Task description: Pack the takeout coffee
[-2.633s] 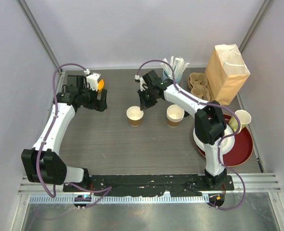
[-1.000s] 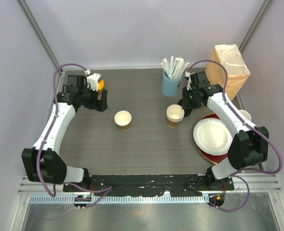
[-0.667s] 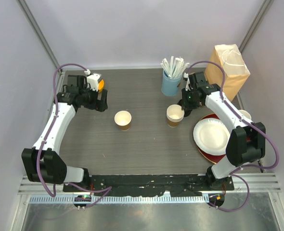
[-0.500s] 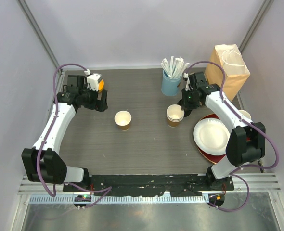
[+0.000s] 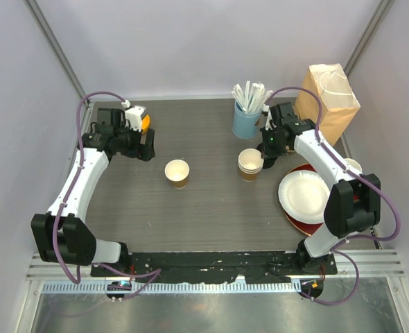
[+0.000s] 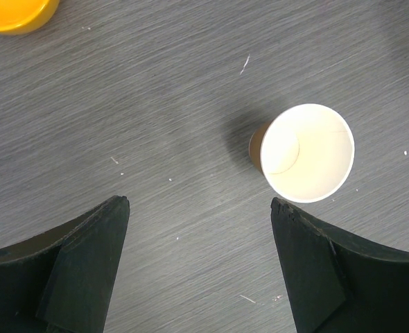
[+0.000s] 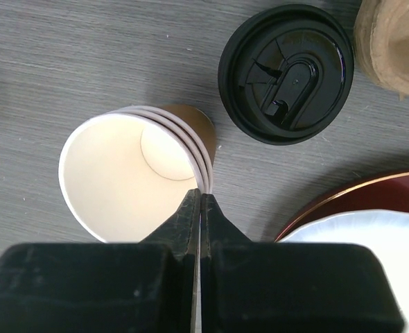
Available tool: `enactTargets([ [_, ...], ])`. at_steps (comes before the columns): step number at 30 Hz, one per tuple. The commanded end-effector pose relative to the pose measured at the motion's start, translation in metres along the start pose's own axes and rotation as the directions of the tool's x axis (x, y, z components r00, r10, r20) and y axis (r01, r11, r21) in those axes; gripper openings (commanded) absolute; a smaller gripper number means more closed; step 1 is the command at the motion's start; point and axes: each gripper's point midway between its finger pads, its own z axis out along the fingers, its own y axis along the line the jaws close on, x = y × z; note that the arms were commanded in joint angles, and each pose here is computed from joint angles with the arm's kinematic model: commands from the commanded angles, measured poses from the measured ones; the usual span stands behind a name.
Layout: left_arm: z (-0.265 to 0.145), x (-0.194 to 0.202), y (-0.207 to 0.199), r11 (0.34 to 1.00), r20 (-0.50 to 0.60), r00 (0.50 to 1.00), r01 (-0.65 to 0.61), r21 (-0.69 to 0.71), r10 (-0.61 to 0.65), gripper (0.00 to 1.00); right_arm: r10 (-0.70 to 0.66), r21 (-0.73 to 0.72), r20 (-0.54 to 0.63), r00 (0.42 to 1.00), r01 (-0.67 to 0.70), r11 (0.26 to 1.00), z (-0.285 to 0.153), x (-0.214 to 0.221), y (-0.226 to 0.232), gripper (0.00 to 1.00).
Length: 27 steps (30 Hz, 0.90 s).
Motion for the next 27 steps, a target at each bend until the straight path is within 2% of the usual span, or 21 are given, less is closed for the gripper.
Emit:
enactTargets([
  [1, -0.002, -0.007, -0.004, 1.0, 0.023, 1.0, -0.018, 0.021, 0.017, 0.87, -0.036, -0.044, 0.077, 0.996, 0.04, 0.998, -0.026, -0.023, 0.013, 0.01],
  [6, -0.003, -0.008, -0.005, 1.0, 0.026, 1.0, -0.017, 0.027, 0.016, 0.88, -0.049, -0.103, 0.135, 0.99, 0.063, 0.993, -0.051, -0.03, 0.024, 0.01],
  [13, -0.004, -0.008, -0.006, 1.0, 0.027, 0.999, -0.017, 0.026, 0.017, 0.88, -0.045, -0.215, 0.124, 0.991, 0.072, 0.974, -0.048, -0.023, 0.043, 0.01],
  [15, -0.006, -0.008, -0.006, 0.999, 0.032, 0.999, -0.023, 0.025, 0.023, 0.87, -0.044, -0.216, 0.12, 0.992, 0.069, 0.974, -0.044, -0.022, 0.043, 0.01],
  [19, -0.006, -0.008, -0.008, 0.999, 0.034, 0.999, -0.023, 0.033, 0.021, 0.87, -0.036, -0.061, 0.054, 0.998, 0.039, 0.997, -0.02, -0.008, 0.013, 0.01],
  [21, -0.006, -0.008, -0.008, 0.999, 0.033, 0.999, -0.024, 0.034, 0.023, 0.88, -0.042, -0.105, 0.019, 0.999, 0.043, 0.994, -0.017, -0.002, 0.02, 0.01],
  [23, -0.008, -0.009, -0.008, 0.999, 0.036, 0.999, -0.025, 0.034, 0.023, 0.88, -0.029, -0.224, 0.07, 0.997, 0.044, 0.973, -0.033, -0.009, 0.042, 0.01],
  [27, -0.009, -0.009, -0.01, 0.999, 0.042, 0.999, -0.025, 0.042, 0.023, 0.87, -0.014, -0.296, 0.19, 0.982, 0.071, 0.952, -0.063, -0.033, 0.059, 0.01],
])
